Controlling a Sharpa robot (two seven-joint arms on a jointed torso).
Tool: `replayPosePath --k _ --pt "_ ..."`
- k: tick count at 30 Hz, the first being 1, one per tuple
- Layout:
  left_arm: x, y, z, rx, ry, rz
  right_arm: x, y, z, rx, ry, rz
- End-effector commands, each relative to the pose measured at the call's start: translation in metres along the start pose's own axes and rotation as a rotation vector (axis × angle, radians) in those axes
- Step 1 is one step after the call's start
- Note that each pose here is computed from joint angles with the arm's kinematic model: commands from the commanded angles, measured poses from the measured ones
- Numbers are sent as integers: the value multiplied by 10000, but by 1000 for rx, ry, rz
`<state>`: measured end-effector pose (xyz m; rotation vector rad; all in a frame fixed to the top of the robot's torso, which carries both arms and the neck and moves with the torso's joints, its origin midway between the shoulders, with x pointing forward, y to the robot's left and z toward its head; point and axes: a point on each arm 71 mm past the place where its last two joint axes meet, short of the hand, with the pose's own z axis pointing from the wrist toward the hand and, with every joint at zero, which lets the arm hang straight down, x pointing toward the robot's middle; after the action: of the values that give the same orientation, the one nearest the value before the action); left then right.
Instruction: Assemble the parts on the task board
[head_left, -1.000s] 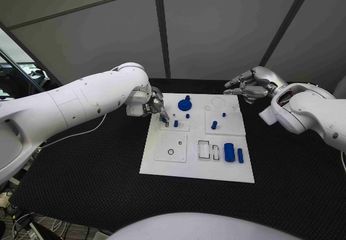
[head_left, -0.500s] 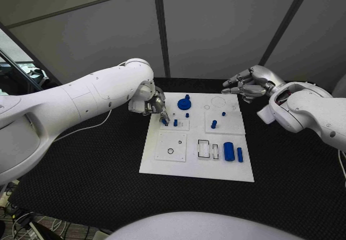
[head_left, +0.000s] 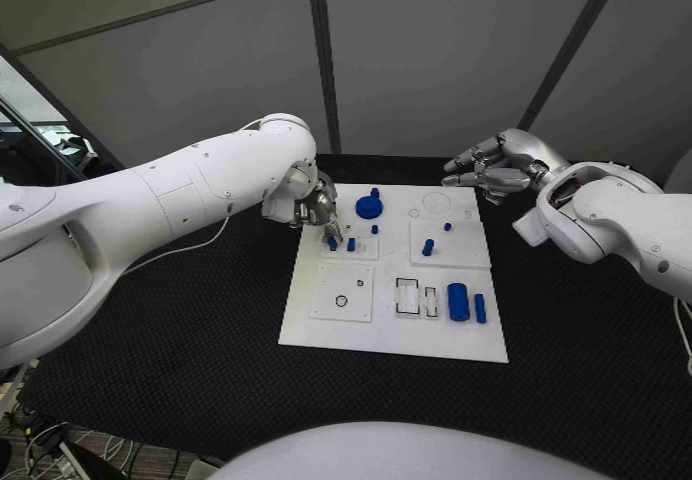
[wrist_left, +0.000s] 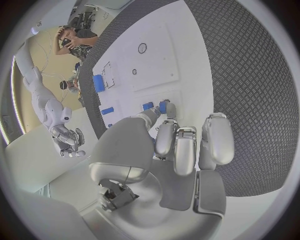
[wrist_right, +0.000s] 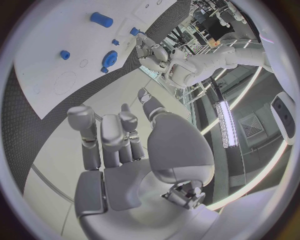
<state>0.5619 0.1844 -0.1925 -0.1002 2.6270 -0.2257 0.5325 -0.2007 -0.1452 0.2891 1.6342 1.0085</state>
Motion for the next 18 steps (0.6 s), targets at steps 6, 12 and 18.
replayPosePath --k 6,12,18 --pt "-21 -40 -7 -10 -27 70 2 24 12 -13 3 -1" --pt "-23 -41 -7 -16 -30 79 3 24 14 -14 3 -1" --pt "-18 -46 -5 -19 -25 86 7 27 18 -14 5 -1"
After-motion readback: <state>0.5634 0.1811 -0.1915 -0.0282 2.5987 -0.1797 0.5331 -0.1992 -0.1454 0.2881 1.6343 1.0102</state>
